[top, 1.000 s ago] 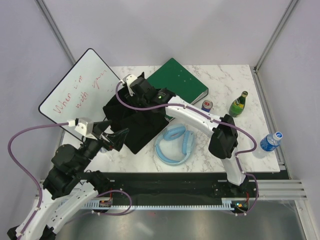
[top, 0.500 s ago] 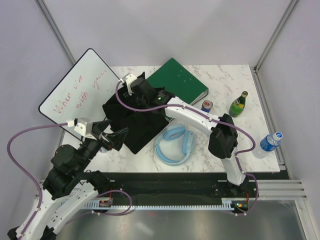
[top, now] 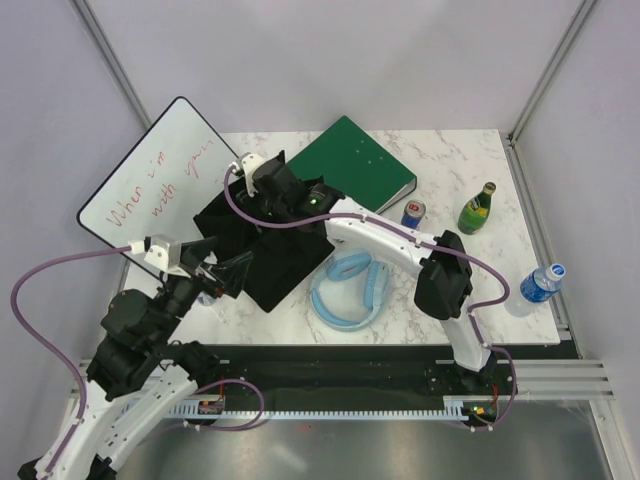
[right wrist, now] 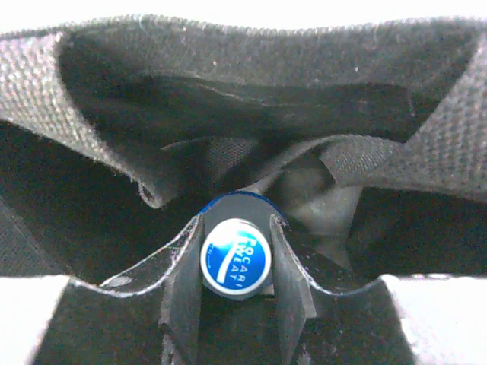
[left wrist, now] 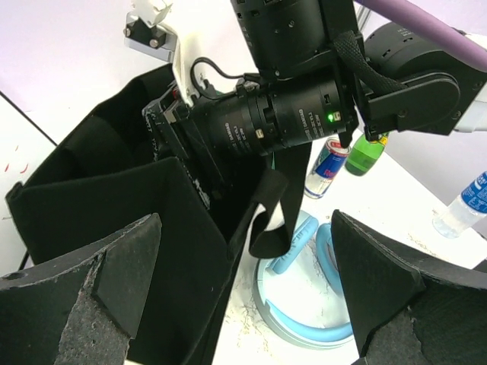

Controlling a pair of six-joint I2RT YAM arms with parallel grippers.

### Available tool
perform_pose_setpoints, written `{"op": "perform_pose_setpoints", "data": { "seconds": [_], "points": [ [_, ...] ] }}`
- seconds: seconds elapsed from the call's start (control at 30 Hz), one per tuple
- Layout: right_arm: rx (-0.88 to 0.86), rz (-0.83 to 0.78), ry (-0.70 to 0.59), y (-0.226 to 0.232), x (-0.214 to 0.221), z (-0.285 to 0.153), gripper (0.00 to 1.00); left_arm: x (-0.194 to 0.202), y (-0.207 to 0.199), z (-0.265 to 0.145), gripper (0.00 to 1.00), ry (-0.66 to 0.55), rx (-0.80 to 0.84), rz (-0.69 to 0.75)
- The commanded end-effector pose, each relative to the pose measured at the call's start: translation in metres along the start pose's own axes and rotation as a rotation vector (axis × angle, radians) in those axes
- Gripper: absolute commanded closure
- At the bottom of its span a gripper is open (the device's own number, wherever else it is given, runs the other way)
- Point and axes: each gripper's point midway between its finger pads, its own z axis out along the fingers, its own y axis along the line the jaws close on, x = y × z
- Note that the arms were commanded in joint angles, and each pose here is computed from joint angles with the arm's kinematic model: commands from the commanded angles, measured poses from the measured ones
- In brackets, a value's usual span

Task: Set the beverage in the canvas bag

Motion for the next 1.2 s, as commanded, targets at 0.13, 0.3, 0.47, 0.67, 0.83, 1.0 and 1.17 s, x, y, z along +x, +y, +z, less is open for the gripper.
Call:
{"op": "perform_pose_setpoints", "data": {
  "seconds": [0.13, 0.3, 0.47, 0.67, 0.83, 1.0, 1.17],
  "points": [
    [0.113, 0.010, -0.108, -0.008, -0.018, 0.005, 1.00, -0.011, 0.003, -0.001, 0.01, -0.055, -0.013, 0.006],
    [0.207, 0.006, -0.049, -0.025, 0.002, 0.010, 0.98, -0.010, 0.003, -0.001, 0.01, -0.053, -0.015, 0.007],
    [0.236, 0.001, -0.024, -0.030, 0.006, 0.012, 0.86, -0.014, 0.007, -0.004, 0.00, -0.073, -0.036, 0.006],
    [0.215, 0.038, 0.075, -0.025, 0.054, 0.041, 0.91, -0.016, 0.007, -0.005, 0.00, -0.081, -0.035, -0.002],
    [0.221, 0.035, 0.054, -0.026, 0.052, 0.041, 0.91, -0.016, 0.010, -0.005, 0.00, -0.085, -0.049, 0.004],
    [0.234, 0.047, 0.036, -0.028, 0.045, 0.037, 0.82, -0.015, 0.011, -0.006, 0.01, -0.083, -0.054, 0.009],
    [0.239, 0.067, 0.036, -0.027, 0.043, 0.033, 0.68, -0.017, 0.012, -0.006, 0.00, -0.091, -0.060, 0.008]
  ]
}}
